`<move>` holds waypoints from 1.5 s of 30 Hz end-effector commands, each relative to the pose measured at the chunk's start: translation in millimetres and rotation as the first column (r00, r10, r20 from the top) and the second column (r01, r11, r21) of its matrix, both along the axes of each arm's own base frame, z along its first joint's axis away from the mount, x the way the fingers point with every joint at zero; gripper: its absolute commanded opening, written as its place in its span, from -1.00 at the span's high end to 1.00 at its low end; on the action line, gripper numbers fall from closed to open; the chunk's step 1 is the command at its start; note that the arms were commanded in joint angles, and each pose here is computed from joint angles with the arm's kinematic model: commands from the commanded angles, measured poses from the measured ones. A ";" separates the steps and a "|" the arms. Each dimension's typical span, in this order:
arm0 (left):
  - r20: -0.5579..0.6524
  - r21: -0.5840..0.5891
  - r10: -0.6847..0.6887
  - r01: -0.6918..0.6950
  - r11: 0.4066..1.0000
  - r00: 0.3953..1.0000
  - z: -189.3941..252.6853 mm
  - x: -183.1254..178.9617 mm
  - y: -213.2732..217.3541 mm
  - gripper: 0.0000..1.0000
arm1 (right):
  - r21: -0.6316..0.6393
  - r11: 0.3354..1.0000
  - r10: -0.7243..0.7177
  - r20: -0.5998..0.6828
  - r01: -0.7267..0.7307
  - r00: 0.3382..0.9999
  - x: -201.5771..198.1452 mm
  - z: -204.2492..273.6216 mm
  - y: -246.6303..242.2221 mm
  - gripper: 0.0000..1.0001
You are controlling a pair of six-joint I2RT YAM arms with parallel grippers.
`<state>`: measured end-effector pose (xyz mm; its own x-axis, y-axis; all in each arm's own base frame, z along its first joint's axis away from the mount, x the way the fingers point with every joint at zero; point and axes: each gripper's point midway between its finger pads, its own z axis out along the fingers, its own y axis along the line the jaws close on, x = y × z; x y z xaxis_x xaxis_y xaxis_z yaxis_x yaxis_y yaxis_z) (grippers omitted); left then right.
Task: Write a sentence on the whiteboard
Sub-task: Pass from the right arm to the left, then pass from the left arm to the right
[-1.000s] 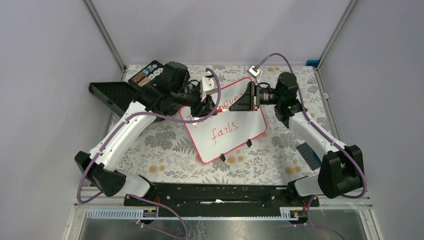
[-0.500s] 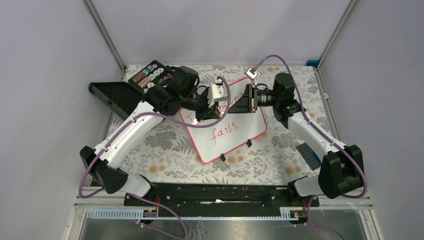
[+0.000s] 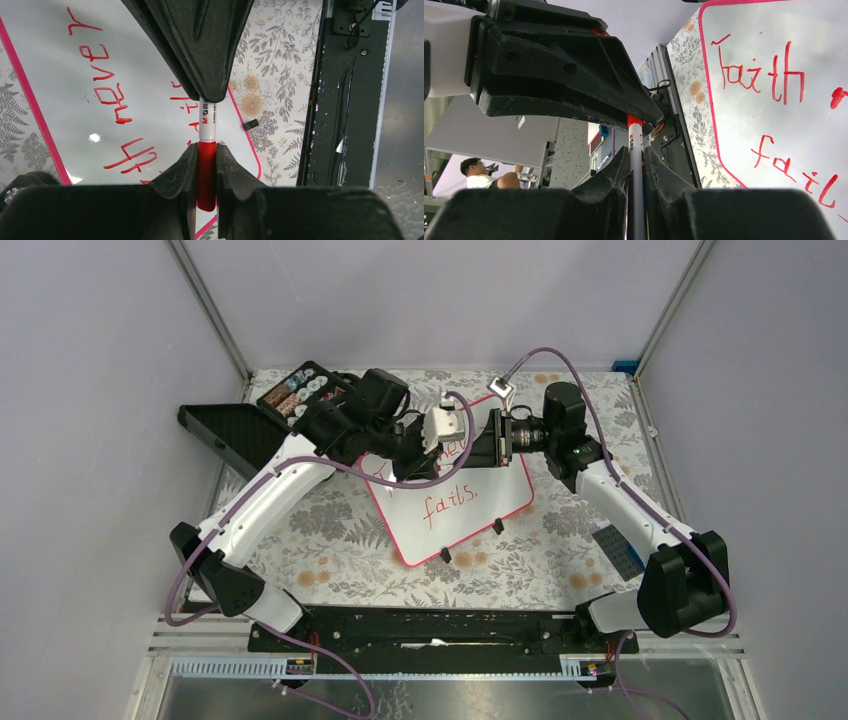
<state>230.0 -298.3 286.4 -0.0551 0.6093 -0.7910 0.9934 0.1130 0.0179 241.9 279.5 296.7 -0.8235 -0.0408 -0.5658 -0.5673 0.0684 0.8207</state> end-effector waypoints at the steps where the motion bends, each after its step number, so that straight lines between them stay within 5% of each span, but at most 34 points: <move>1: 0.130 -0.179 -0.059 0.082 0.980 0.990 48.9 11.3 -49.3 1.00 | 0.019 0.997 0.076 0.089 -0.078 0.993 -21.6 21.3 18.8 1.00; 16: 0.140 -0.215 -0.045 0.075 0.974 0.989 63.7 15.0 -60.6 1.00 | 0.037 0.992 0.115 0.080 -0.118 0.990 -30.9 22.8 21.5 1.00; 29: -0.186 -0.179 0.015 -0.048 0.983 0.982 1.4 -3.5 -3.8 1.00 | -0.037 0.989 -0.125 0.284 0.141 0.951 31.1 54.6 -74.9 -0.59; 37: -0.414 -0.071 0.049 -0.086 0.994 0.909 -16.6 -12.3 2.8 1.00 | -0.319 0.900 -0.037 0.622 0.296 0.782 24.7 39.9 -107.8 -0.70; 45: -0.556 -0.012 0.119 -0.151 0.988 0.823 -25.8 -16.0 0.7 1.00 | -0.508 0.830 0.261 0.718 0.230 0.645 -10.6 26.4 -92.0 -0.64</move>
<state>220.5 -294.5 245.6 -0.5066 0.5552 -0.6596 0.8551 0.2259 -0.4666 242.8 193.9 329.9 -0.2761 -0.3539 -0.8936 -0.9188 0.3699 0.1374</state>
